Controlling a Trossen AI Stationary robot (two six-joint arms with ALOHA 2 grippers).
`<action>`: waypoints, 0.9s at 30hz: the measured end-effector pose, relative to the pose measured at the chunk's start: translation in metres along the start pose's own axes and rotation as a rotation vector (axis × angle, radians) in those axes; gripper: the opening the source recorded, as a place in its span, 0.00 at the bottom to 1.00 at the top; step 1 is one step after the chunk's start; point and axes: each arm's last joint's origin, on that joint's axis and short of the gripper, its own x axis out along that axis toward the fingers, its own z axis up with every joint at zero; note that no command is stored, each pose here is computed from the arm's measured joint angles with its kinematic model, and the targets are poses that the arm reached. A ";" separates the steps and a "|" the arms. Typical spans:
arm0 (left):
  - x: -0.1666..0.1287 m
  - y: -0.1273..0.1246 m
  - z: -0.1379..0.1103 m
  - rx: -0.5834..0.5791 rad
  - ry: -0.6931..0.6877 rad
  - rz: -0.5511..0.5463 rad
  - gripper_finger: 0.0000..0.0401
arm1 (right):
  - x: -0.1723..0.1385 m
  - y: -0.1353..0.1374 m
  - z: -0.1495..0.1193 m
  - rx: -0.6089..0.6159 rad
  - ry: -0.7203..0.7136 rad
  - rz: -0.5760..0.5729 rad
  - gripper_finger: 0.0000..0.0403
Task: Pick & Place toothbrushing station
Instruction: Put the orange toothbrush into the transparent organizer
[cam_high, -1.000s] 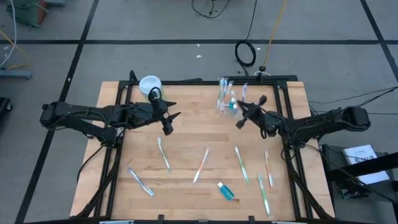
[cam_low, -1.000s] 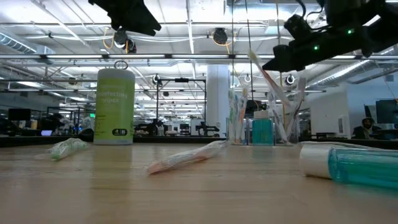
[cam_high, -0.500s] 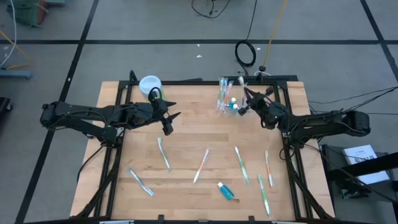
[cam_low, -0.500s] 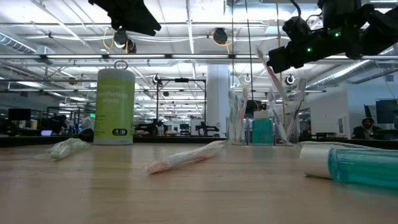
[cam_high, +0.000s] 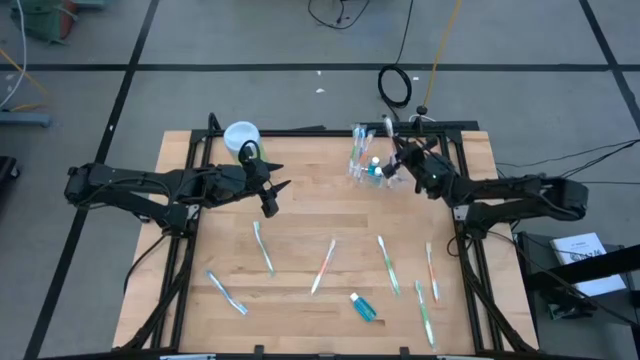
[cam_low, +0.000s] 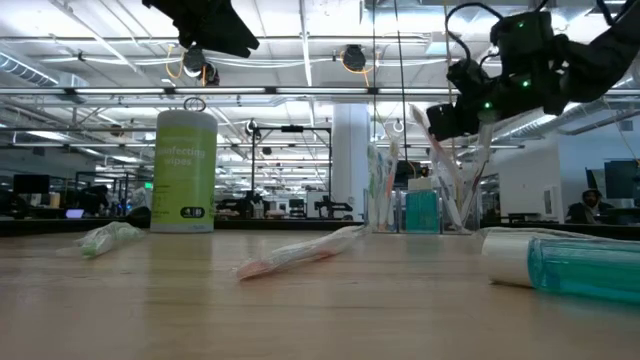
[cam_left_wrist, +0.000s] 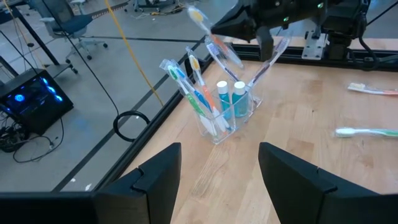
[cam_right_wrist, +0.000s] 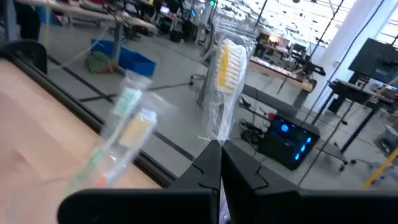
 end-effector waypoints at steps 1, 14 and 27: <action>0.000 0.000 0.000 0.000 0.000 0.000 0.54 | 0.002 -0.001 -0.002 -0.004 0.009 -0.006 0.00; 0.000 0.000 -0.002 0.006 0.016 -0.001 0.55 | 0.011 -0.007 -0.019 0.045 0.123 0.021 0.00; 0.000 0.000 -0.005 -0.018 0.049 0.000 0.54 | -0.003 -0.018 -0.004 0.075 0.076 0.070 0.00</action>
